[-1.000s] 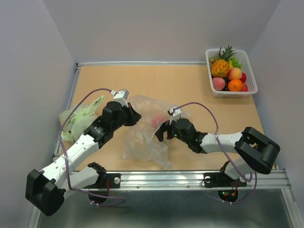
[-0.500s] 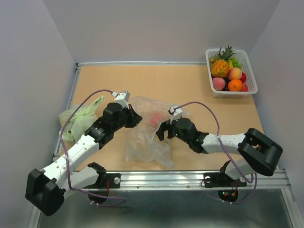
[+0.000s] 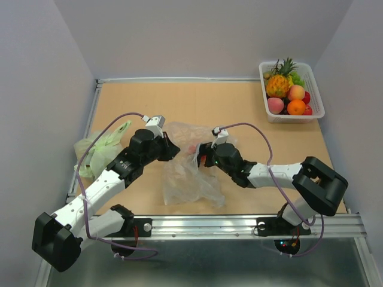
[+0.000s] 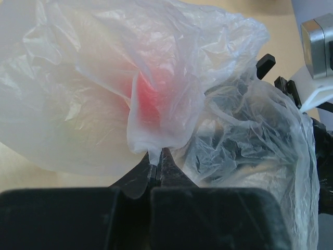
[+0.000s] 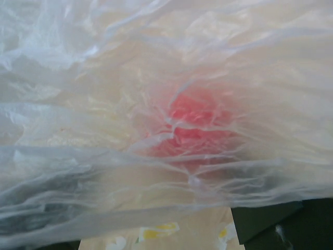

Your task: Untie the knot of the plastic bag and take out the fruit

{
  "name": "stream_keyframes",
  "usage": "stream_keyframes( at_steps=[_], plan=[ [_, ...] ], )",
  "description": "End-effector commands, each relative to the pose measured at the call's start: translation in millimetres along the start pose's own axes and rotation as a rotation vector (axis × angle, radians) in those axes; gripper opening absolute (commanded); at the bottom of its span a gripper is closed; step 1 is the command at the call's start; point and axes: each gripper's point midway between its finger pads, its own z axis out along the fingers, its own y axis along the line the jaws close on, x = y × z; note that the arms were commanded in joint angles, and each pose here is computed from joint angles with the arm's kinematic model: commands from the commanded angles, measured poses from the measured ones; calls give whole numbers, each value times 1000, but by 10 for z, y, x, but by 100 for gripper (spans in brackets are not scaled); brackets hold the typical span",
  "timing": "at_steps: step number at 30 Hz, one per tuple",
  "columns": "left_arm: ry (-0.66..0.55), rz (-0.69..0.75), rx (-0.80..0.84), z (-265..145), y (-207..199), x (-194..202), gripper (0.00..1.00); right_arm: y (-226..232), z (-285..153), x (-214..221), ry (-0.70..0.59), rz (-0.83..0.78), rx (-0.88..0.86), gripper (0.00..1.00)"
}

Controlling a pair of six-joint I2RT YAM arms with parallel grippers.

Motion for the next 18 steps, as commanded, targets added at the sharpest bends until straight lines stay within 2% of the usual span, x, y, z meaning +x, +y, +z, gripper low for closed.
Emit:
stream_keyframes(
  at_steps=[1,13,15,17,18],
  plan=[
    [-36,35,71,-48,-191,-141,0,-4,155,-395,-149,107,78,100],
    [28,66,102,34,-311,18,0,-87,598,-212,-142,77,132,99],
    [28,65,99,34,-309,21,0,-128,612,-200,-149,67,152,94],
    [19,60,82,35,-279,7,0,-165,612,-199,-152,44,163,77],
    [2,55,64,24,-252,-23,0,-174,600,-209,-156,38,166,63]
  ],
)
